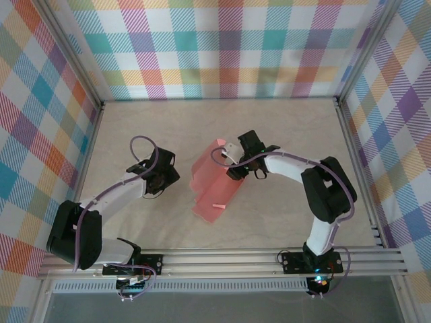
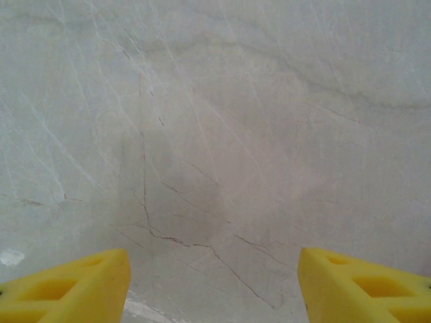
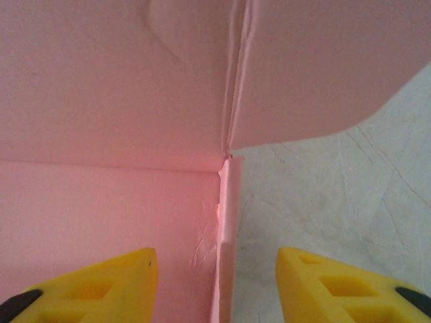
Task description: Fold the paper box
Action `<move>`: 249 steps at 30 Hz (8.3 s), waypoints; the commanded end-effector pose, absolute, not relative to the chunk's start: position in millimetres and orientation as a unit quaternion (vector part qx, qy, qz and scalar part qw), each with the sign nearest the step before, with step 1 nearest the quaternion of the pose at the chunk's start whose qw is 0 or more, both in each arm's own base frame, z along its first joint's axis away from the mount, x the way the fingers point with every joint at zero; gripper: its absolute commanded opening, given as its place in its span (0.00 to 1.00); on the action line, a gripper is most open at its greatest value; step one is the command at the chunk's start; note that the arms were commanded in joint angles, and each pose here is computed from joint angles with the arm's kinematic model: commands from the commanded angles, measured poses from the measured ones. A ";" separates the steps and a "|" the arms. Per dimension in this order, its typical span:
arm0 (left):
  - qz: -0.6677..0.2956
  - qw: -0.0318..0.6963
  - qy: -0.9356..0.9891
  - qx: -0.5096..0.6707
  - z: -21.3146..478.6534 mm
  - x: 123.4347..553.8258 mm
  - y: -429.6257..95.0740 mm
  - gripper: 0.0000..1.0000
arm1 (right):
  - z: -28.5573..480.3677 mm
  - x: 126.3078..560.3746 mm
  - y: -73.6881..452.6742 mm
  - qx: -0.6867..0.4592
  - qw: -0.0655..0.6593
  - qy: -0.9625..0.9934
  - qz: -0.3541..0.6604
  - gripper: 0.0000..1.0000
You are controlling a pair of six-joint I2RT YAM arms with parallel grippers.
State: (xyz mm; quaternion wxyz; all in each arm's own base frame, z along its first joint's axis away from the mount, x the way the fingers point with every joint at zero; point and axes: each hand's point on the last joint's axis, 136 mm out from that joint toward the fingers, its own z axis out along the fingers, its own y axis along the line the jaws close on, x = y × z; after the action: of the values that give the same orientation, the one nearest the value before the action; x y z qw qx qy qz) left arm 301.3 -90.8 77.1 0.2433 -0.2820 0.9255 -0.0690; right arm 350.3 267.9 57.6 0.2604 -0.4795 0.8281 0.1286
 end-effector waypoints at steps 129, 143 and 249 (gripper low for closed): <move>-0.269 0.257 0.915 0.156 194.7 336.7 -266.3 0.56 | 79.3 362.0 166.2 -0.038 0.185 0.975 0.117 0.07; -0.267 0.288 0.918 -0.055 173.3 364.4 -258.0 0.62 | 80.6 360.9 173.5 -0.039 0.189 0.973 0.128 0.06; -0.311 0.277 0.909 0.006 143.1 368.7 -306.9 0.54 | 92.1 350.7 212.4 -0.086 0.201 0.950 0.225 0.08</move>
State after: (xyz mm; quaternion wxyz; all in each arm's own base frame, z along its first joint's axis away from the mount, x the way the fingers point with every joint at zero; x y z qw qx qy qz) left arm 364.7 -291.9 135.0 0.2661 -0.0096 0.9198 -0.2882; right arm 355.1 202.0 81.4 0.1884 -0.0600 0.9599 0.1986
